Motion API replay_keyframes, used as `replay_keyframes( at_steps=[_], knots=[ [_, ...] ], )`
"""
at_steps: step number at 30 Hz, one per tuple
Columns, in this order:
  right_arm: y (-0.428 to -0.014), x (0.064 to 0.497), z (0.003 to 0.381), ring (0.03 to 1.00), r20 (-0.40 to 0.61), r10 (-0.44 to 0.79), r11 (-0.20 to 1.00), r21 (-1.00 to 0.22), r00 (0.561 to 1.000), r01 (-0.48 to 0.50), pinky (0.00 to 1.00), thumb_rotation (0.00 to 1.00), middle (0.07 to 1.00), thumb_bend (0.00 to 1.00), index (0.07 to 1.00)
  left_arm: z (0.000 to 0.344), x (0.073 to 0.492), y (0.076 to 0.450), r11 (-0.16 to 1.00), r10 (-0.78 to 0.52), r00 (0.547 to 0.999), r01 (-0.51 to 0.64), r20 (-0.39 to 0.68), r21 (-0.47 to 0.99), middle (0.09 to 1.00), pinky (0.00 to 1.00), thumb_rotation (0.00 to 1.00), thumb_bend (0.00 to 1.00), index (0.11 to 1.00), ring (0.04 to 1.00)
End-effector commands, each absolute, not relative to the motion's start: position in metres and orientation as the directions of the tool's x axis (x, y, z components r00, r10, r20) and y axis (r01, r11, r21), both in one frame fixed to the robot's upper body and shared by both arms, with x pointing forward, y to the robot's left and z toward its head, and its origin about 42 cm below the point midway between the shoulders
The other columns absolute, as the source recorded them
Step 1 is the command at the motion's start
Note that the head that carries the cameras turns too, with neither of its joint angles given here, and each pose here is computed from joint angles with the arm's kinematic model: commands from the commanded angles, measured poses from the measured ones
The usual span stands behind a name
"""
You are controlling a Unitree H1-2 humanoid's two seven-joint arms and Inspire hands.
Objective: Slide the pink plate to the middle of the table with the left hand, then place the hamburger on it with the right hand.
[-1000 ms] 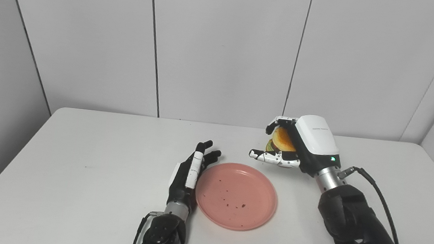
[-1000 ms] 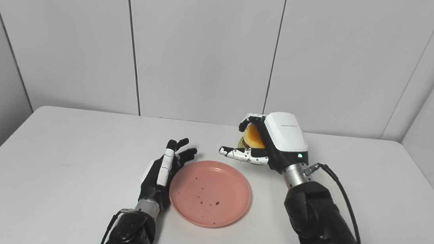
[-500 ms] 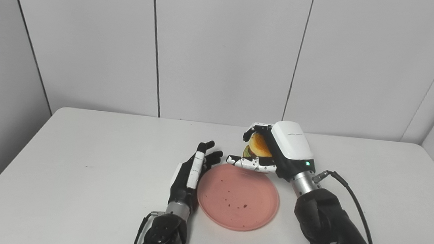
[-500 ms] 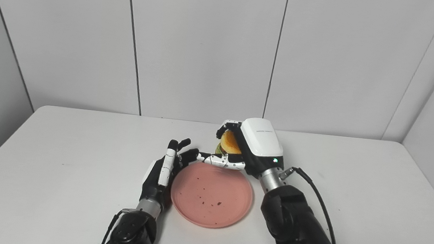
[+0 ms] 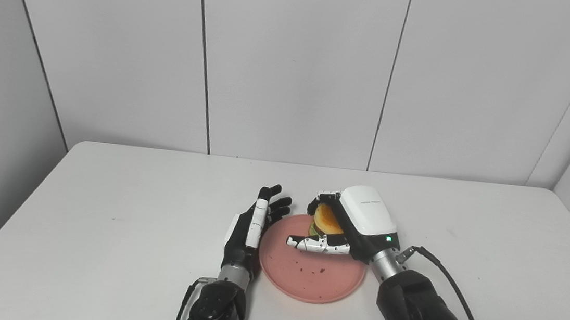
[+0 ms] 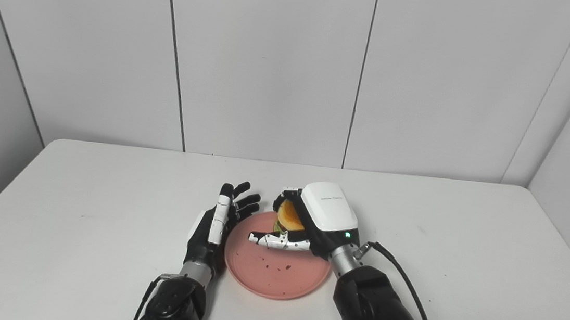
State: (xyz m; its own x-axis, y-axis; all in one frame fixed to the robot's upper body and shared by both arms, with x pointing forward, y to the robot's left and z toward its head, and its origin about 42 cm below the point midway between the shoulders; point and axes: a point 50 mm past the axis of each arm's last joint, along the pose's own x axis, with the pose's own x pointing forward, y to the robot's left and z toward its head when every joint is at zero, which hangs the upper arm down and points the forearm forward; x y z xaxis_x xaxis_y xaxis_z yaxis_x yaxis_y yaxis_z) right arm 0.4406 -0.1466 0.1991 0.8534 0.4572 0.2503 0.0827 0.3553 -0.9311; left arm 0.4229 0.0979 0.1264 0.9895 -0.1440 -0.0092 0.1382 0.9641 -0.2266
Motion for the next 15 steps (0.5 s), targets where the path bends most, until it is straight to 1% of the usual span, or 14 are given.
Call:
replay_keyframes(
  at_steps=[1, 5, 7, 14, 15],
  knots=[
    [-0.138, 0.446, 0.22, 0.428, 0.329, 0.496, 0.375, -0.916, 0.804, 0.144, 0.39, 0.83, 0.497, 0.69, 0.501, 0.135, 0.427, 0.095, 0.963, -0.147, 0.989, 0.144, 0.007, -0.228, 0.808, 0.93, 0.96, 0.93, 0.838, 0.855],
    [-0.135, 0.445, 0.213, 0.463, 0.308, 0.501, 0.37, -0.921, 0.809, 0.121, 0.41, 0.82, 0.526, 0.69, 0.509, 0.136, 0.428, 0.095, 0.96, -0.142, 0.99, 0.141, 0.011, -0.242, 0.804, 0.93, 0.93, 0.93, 0.83, 0.85],
    [-0.134, 0.445, 0.209, 0.462, 0.301, 0.503, 0.371, -0.922, 0.81, 0.112, 0.4, 0.79, 0.531, 0.68, 0.506, 0.136, 0.428, 0.095, 0.961, -0.142, 0.99, 0.14, 0.011, -0.239, 0.794, 0.91, 0.93, 0.92, 0.834, 0.84],
    [-0.133, 0.446, 0.201, 0.47, 0.286, 0.51, 0.367, -0.925, 0.811, 0.096, 0.41, 0.79, 0.532, 0.68, 0.511, 0.136, 0.429, 0.094, 0.963, -0.143, 0.99, 0.143, 0.014, -0.23, 0.78, 0.91, 0.94, 0.92, 0.838, 0.835],
    [-0.133, 0.446, 0.2, 0.474, 0.286, 0.511, 0.368, -0.925, 0.811, 0.094, 0.42, 0.79, 0.534, 0.68, 0.511, 0.136, 0.429, 0.094, 0.964, -0.142, 0.99, 0.141, 0.014, -0.227, 0.769, 0.9, 0.94, 0.92, 0.834, 0.826]
  ],
)
